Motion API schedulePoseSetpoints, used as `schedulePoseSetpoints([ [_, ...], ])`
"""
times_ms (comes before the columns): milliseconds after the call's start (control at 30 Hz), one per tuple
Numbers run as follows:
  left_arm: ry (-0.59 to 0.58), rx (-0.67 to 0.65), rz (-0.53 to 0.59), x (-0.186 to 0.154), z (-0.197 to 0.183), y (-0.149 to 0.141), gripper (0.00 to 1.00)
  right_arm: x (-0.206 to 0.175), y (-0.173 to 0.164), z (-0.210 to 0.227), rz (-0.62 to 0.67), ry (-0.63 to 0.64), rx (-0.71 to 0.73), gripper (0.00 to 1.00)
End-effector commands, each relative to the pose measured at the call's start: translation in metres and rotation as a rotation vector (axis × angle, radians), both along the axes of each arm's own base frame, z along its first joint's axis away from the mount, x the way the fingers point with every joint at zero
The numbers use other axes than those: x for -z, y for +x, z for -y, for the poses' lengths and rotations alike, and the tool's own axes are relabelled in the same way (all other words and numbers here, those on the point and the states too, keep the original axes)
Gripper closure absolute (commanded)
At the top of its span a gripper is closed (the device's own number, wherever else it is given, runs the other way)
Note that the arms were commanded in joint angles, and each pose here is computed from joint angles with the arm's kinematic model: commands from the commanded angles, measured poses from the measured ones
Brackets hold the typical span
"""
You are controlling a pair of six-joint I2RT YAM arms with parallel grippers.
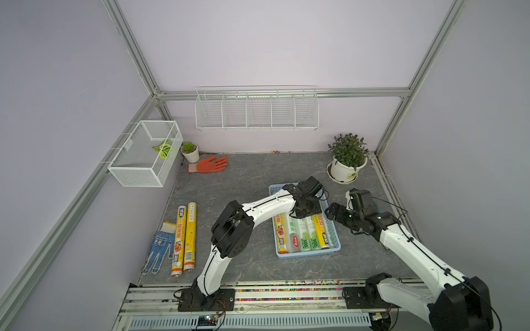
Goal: Put the plastic wrap into the basket
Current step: Place the plastic wrap in the basket, then pick up the plastic wrap from the center of the board.
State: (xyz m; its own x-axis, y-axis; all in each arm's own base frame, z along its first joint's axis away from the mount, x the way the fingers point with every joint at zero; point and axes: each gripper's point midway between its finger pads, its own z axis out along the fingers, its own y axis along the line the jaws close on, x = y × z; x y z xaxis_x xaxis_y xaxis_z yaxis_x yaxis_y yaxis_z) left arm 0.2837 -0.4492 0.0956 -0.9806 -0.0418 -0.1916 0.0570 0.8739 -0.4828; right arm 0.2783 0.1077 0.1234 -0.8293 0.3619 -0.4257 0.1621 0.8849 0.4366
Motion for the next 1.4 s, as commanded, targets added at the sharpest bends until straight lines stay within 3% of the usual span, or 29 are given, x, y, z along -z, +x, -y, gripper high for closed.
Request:
schedulePoseSetpoints([
  [0, -0.013, 0.004, 0.094, -0.037, -0.012, 0.003, 0.40, -0.005, 0.004, -0.003, 0.024, 0.026, -0.010, 0.02],
  [167, 0.000, -0.047, 0.240, -0.072, -0.041, 0.011, 0.36, -0.033, 0.009, -0.020, 0.136, 0.105, -0.087, 0.02],
  [333, 0.095, -0.196, 0.395, -0.097, -0.102, 0.017, 0.30, -0.065, 0.016, -0.048, 0.260, 0.232, -0.182, 0.02],
  [533, 0.204, -0.385, 0.519, -0.109, -0.192, 0.014, 0.23, -0.087, 0.014, -0.104, 0.339, 0.182, -0.388, 0.02],
  [767, 0.284, -0.590, 0.564, -0.098, -0.301, -0.008, 0.15, -0.090, -0.004, -0.190, 0.403, 0.105, -0.644, 0.02],
  [900, 0.339, -0.701, 0.588, -0.087, -0.360, -0.033, 0.01, -0.082, -0.015, -0.236, 0.415, 0.059, -0.763, 0.02],
  [1033, 0.345, -0.811, 0.571, -0.075, -0.409, -0.053, 0.00, -0.069, -0.022, -0.276, 0.412, 0.012, -0.853, 0.02],
  [1233, 0.345, -0.937, 0.503, -0.052, -0.455, -0.073, 0.00, -0.046, -0.038, -0.325, 0.335, -0.025, -0.970, 0.02],
  [1367, 0.328, -0.965, 0.421, -0.039, -0.465, -0.064, 0.00, -0.035, -0.050, -0.350, 0.290, -0.019, -1.019, 0.02],
])
